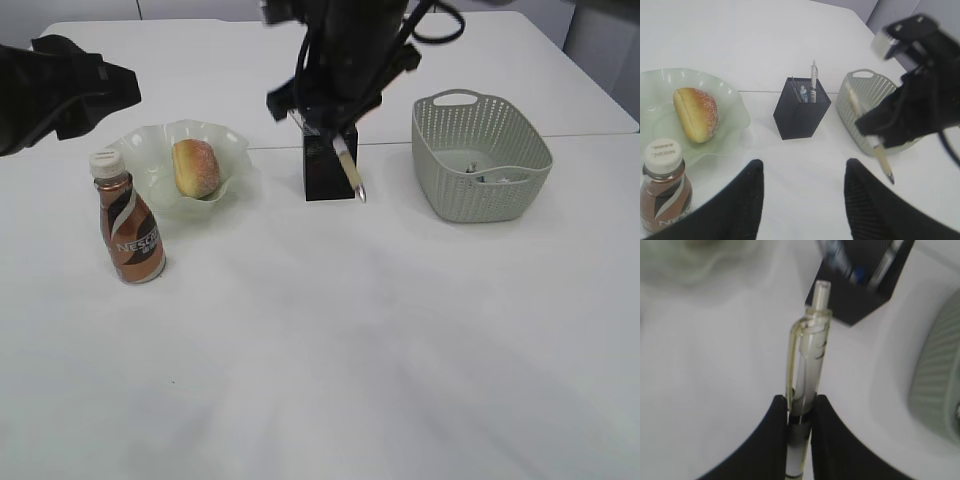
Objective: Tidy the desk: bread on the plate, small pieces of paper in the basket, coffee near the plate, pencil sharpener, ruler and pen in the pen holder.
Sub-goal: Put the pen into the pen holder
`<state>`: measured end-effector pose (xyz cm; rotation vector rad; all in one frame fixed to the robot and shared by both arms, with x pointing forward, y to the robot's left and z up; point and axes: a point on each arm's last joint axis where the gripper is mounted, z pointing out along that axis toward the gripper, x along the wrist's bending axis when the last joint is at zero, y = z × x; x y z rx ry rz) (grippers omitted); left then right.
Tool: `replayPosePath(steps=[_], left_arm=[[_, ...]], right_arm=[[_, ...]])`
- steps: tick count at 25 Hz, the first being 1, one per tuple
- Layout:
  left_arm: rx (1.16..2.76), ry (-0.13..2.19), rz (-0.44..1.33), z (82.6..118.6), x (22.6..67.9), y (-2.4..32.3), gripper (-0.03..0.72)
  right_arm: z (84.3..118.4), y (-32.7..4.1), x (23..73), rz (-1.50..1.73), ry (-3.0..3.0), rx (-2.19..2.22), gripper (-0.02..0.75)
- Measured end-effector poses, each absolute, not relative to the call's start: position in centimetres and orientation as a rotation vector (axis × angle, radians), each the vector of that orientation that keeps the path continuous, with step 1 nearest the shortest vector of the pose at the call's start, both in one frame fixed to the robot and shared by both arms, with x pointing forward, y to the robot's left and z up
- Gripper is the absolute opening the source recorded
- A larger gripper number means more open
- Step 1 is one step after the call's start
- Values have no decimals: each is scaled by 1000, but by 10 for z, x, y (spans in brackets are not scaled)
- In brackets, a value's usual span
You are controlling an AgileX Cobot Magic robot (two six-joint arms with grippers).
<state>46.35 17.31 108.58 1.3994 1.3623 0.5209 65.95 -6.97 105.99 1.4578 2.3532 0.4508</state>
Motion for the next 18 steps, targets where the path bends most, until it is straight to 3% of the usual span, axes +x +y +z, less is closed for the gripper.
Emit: replayPosePath(steps=[4, 9, 18], left_arm=[[1399, 1362, 521, 1086, 464, 173, 379], [1399, 1362, 521, 1086, 464, 173, 380], [1399, 1362, 521, 1086, 464, 173, 379]], right_arm=[[1122, -81, 652, 654, 2170, 1306, 88], [1164, -86, 648, 843, 2012, 1169, 88], [1141, -81, 659, 978, 1903, 942, 88]])
